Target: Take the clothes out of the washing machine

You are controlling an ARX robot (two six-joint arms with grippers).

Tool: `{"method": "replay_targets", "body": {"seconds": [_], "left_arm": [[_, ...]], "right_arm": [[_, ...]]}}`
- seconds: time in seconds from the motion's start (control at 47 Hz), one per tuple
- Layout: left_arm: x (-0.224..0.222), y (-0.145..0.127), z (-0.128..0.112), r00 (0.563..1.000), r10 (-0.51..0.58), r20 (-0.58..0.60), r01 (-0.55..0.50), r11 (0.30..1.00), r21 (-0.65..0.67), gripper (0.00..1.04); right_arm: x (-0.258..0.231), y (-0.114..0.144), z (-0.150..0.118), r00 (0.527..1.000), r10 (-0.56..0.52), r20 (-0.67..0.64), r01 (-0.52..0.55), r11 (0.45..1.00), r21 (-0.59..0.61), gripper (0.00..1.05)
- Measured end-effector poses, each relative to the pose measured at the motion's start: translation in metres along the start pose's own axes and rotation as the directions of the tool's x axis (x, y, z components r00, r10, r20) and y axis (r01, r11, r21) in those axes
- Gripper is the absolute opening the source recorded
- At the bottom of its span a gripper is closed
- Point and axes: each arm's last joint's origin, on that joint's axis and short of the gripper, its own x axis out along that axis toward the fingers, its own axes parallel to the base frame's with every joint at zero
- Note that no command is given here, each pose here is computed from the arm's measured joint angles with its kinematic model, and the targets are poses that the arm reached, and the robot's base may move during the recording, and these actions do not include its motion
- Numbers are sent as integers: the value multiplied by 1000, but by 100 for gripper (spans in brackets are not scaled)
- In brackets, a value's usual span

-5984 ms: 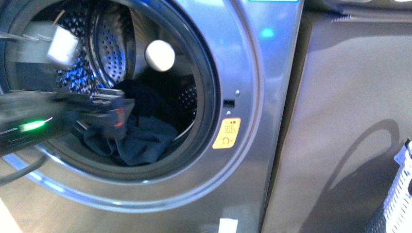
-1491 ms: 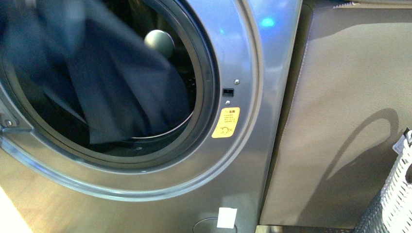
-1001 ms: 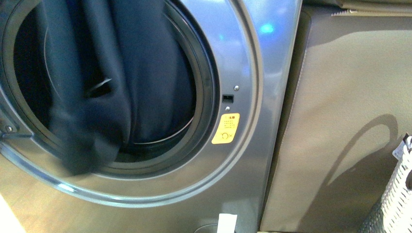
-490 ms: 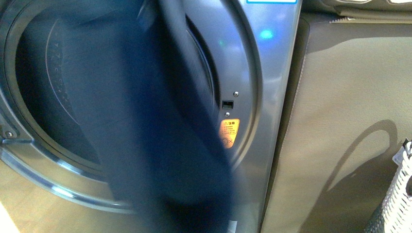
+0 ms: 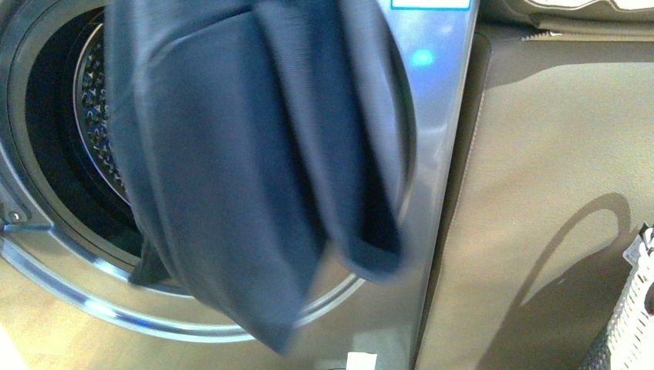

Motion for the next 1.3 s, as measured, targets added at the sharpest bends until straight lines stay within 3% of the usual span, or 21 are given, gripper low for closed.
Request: {"method": "replay_targets", "body": {"seconds": [0.128, 0.234, 0.468, 1.299], "left_arm": [[4, -2, 1, 997, -66, 29, 66, 998, -12, 6], [23, -21, -6, 995, -72, 74, 71, 997, 21, 6], [47, -49, -31, 984, -174, 26, 174, 985, 2, 6], [40, -14, -11, 996, -24, 89, 21, 999, 34, 6]], "right_arm": [[0, 0, 0, 1000, 0, 0, 0, 1000, 0, 97], [0, 0, 0, 1000, 0, 0, 0, 1000, 0, 97], [0, 0, 0, 1000, -1, 0, 1, 1000, 0, 97], [0, 0, 0, 1000, 0, 0, 0, 1000, 0, 97]]}}
